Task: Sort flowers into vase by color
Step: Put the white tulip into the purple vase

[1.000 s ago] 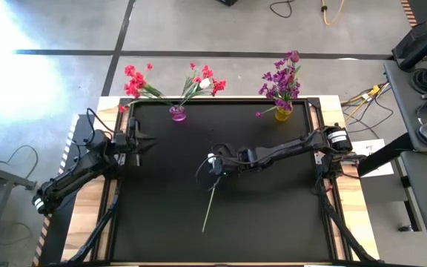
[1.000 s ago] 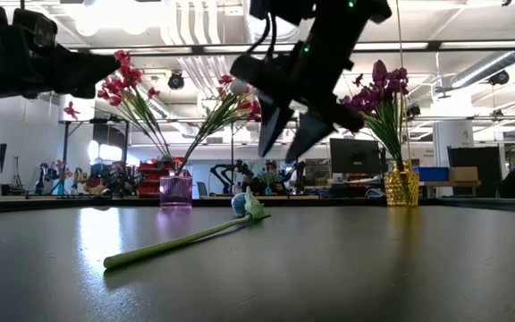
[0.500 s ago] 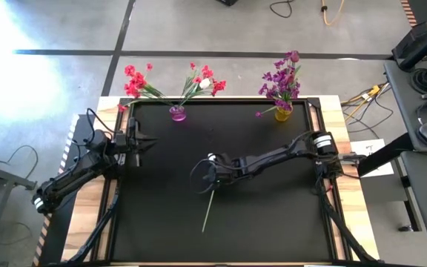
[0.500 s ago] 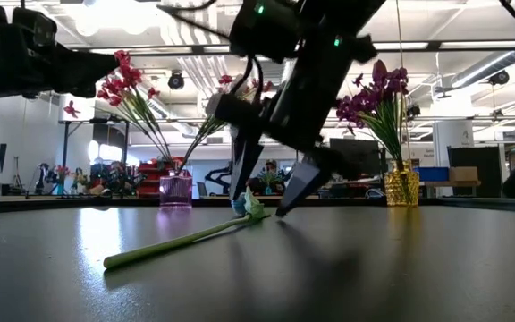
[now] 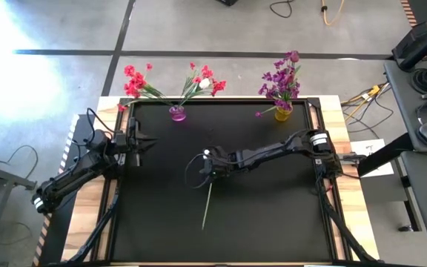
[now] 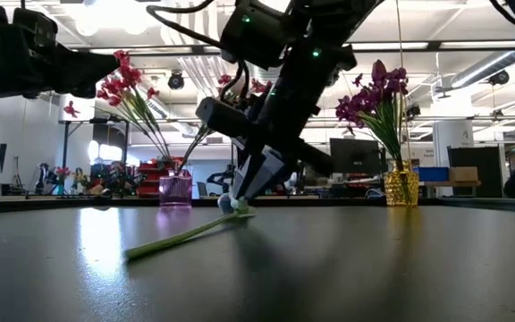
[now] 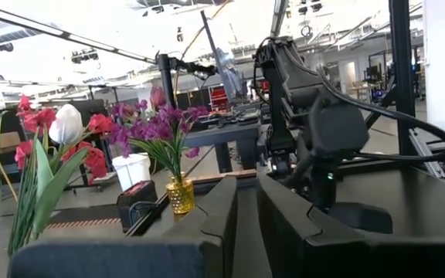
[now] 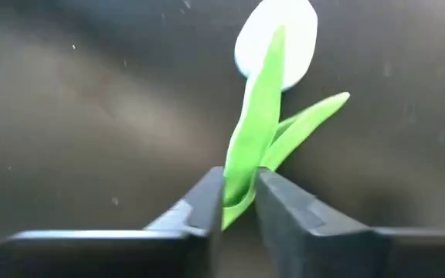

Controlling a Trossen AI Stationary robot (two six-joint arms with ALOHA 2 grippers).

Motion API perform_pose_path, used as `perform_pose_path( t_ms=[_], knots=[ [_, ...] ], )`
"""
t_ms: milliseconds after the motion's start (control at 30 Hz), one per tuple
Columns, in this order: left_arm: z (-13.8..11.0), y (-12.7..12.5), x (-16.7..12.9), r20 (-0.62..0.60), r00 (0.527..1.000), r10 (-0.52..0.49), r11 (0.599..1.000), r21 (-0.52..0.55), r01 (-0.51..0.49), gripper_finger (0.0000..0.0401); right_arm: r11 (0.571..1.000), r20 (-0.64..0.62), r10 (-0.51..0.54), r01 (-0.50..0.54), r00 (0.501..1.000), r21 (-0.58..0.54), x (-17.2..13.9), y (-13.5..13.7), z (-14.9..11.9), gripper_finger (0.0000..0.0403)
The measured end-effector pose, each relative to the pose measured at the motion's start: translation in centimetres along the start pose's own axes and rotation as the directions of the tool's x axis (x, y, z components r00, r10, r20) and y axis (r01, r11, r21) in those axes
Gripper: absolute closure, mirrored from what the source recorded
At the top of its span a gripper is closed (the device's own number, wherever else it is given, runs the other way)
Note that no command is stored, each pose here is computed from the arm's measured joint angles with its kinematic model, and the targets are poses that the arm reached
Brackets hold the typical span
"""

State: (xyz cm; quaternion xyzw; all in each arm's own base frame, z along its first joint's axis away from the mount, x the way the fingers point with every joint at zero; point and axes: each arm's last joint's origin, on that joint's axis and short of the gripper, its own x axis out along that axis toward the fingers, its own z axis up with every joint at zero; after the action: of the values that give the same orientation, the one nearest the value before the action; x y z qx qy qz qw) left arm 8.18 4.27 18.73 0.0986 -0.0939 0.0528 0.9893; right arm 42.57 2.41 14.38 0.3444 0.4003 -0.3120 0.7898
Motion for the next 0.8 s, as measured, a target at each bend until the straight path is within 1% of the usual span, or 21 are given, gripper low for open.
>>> perform_pose_path(
  t_ms=[100, 167, 300, 367, 400, 500, 600, 700, 800],
  knots=[
    [0.0, 0.0, 0.0, -0.001, 1.000, 0.000, 1.000, -0.001, 0.000, 0.0365, 0.997, 0.026, 0.002, 0.000, 1.000, -0.077, -0.2, 0.1, 1.2, 0.0370],
    [0.0, 0.0, 0.0, -0.001, 1.000, 0.000, 1.000, -0.001, 0.000, 0.0365, 0.993, 0.048, 0.014, -0.009, 0.999, -0.114, -0.4, 0.3, 2.2, 0.0387],
    [0.0, 0.0, 0.0, -0.002, 1.000, 0.001, 1.000, -0.001, -0.001, 0.0365, 0.987, 0.062, 0.015, -0.005, 0.998, -0.158, -1.1, 0.5, 3.8, 0.0388],
    [0.0, 0.0, 0.0, -0.002, 1.000, 0.001, 1.000, -0.002, -0.001, 0.0365, 0.989, 0.049, 0.003, 0.004, 0.999, -0.151, -1.5, 0.7, 4.1, 0.0384],
    [0.0, 0.0, 0.0, -0.003, 1.000, 0.001, 1.000, -0.002, -0.001, 0.0365, 0.992, 0.026, -0.011, 0.014, 1.000, -0.125, -1.8, 0.7, 4.1, 0.0380],
    [0.0, 0.0, 0.0, -0.003, 1.000, 0.001, 1.000, -0.002, -0.001, 0.0365, 0.996, -0.035, -0.057, 0.054, 0.998, -0.076, -2.4, 0.7, 3.7, 0.0356],
    [0.0, 0.0, 0.0, -0.003, 1.000, 0.001, 1.000, -0.002, -0.001, 0.0365, 0.997, -0.038, -0.057, 0.055, 0.998, -0.060, -2.3, 1.0, 3.2, 0.0311],
    [0.0, 0.0, 0.0, -0.005, 1.000, 0.001, 1.000, -0.006, -0.001, 0.0365, 0.997, -0.018, -0.047, 0.046, 0.999, -0.058, -1.5, 1.3, 2.9, 0.0259],
    [-0.1, 0.0, 0.0, -0.009, 1.000, 0.001, 1.000, -0.010, -0.001, 0.0365, 0.994, -0.037, -0.085, 0.083, 0.996, -0.068, 0.0, 0.9, 2.3, 0.0216]
  ],
)
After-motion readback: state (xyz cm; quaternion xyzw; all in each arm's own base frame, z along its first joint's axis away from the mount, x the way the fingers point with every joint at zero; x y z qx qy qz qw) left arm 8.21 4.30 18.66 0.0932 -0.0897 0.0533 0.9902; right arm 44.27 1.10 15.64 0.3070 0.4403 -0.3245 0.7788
